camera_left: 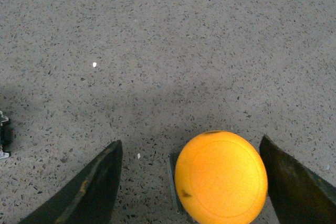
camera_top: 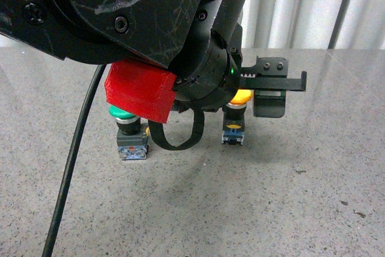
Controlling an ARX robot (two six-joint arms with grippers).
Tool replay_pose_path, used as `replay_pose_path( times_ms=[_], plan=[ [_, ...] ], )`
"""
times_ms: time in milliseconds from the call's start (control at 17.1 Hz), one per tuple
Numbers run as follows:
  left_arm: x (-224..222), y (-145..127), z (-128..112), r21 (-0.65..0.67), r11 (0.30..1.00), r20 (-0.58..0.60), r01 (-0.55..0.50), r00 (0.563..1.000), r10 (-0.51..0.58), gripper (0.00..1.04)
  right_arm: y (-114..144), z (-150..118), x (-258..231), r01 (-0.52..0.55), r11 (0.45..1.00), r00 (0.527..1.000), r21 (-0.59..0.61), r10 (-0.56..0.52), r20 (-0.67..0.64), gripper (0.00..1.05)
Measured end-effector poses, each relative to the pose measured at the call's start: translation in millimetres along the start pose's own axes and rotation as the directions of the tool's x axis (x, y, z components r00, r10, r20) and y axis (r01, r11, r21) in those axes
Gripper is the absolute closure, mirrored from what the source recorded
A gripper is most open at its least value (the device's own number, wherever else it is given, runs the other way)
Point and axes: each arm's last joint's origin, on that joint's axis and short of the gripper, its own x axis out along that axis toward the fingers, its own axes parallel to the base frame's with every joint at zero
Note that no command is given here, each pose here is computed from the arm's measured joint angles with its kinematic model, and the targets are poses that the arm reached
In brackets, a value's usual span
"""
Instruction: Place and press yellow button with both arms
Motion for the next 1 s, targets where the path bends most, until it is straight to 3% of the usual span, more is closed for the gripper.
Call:
replay_pose_path(
  times_ms=[117, 352, 527, 645, 879, 996],
  plan=[
    [-2.2, 3.5, 4.6, -0.006, 1.0, 0.018, -0.004, 1.0, 0.004, 0.07, 0.0, 0.0, 0.0, 0.0, 1.0, 1.0, 0.0, 0.0, 0.0, 0.07],
    [-27.2, 10.6, 32.3, -0.018, 1.0, 0.148, 0.012, 0.989, -0.009, 0.07, 0.0, 0.0, 0.0, 0.0, 1.0, 1.0, 0.0, 0.0, 0.0, 0.07],
    [-93.9, 40.5, 67.3, -0.023, 0.999, 0.382, -0.036, 0.923, 0.042, 0.07, 0.0, 0.0, 0.0, 0.0, 1.0, 1.0, 0.0, 0.0, 0.0, 0.07],
    [-131.1, 59.4, 70.3, -0.013, 0.991, 0.481, -0.135, 0.868, 0.124, 0.07, 0.0, 0.0, 0.0, 0.0, 1.0, 1.0, 0.0, 0.0, 0.0, 0.07],
    [-194.5, 100.2, 30.5, -0.022, 0.948, 0.554, -0.316, 0.786, 0.275, 0.09, 0.0, 0.0, 0.0, 0.0, 1.0, 1.0, 0.0, 0.0, 0.0, 0.07],
    [-214.9, 127.4, -19.8, -0.074, 0.952, 0.607, -0.298, 0.744, 0.28, 0.32, 0.0, 0.0, 0.0, 0.0, 1.0, 1.0, 0.0, 0.0, 0.0, 0.07]
  ],
)
